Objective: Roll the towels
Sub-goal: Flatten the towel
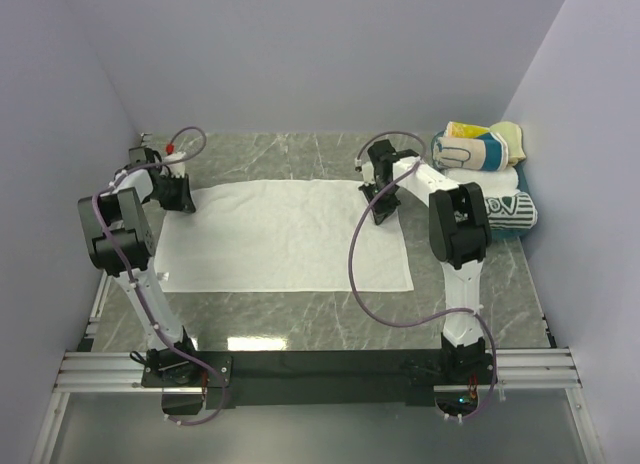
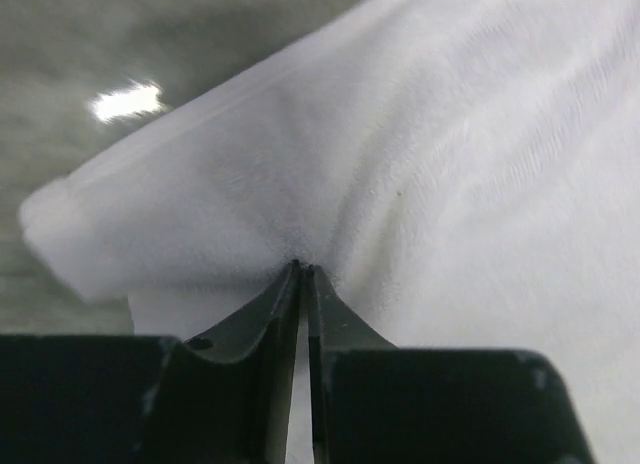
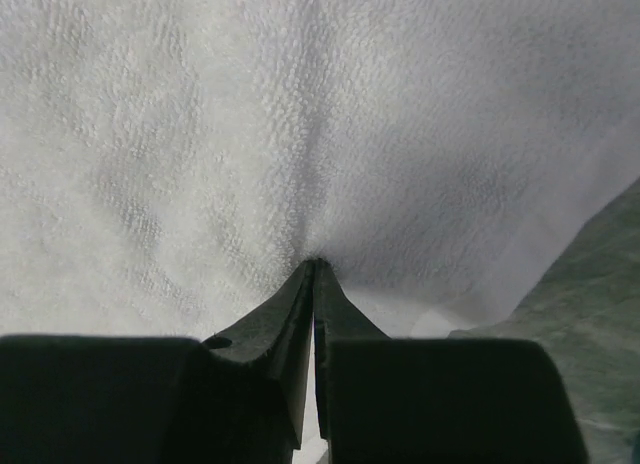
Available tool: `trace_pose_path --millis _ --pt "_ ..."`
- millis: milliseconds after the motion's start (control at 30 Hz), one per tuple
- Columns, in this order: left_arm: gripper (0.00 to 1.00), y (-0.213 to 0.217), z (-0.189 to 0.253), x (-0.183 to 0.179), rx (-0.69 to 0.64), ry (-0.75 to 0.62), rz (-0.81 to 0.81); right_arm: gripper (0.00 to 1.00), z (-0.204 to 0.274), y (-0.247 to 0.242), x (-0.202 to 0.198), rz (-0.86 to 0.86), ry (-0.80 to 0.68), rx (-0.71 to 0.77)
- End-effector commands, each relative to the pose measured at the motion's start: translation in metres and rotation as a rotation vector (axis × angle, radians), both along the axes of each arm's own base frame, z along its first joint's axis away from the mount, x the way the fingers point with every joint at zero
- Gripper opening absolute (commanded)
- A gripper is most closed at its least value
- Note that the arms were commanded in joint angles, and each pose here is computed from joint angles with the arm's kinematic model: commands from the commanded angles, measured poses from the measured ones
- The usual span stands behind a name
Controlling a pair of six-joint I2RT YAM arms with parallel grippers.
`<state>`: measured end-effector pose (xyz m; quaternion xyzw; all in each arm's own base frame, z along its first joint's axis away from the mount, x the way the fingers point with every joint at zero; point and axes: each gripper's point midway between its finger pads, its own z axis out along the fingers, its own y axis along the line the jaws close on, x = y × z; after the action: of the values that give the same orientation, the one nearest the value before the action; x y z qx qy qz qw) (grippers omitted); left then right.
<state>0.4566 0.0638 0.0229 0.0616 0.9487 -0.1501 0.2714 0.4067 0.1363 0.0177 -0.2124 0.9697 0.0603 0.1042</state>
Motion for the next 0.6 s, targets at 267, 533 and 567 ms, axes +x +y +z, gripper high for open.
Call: trace_pose_path --millis 267,533,567 --pt "0.24 -0.021 0.016 -0.040 -0.022 0.064 -0.106 0.09 0.016 0.001 0.000 -0.017 -0.026 0.016" --pt "0.25 0.042 0.063 0.033 0.140 -0.117 0.120 0.09 0.039 0.002 0.029 -0.038 -0.139 0.015" --pt "0.26 0.046 0.062 0.038 0.131 -0.118 0.133 0.09 0.041 0.003 0.031 -0.040 -0.151 0.019"
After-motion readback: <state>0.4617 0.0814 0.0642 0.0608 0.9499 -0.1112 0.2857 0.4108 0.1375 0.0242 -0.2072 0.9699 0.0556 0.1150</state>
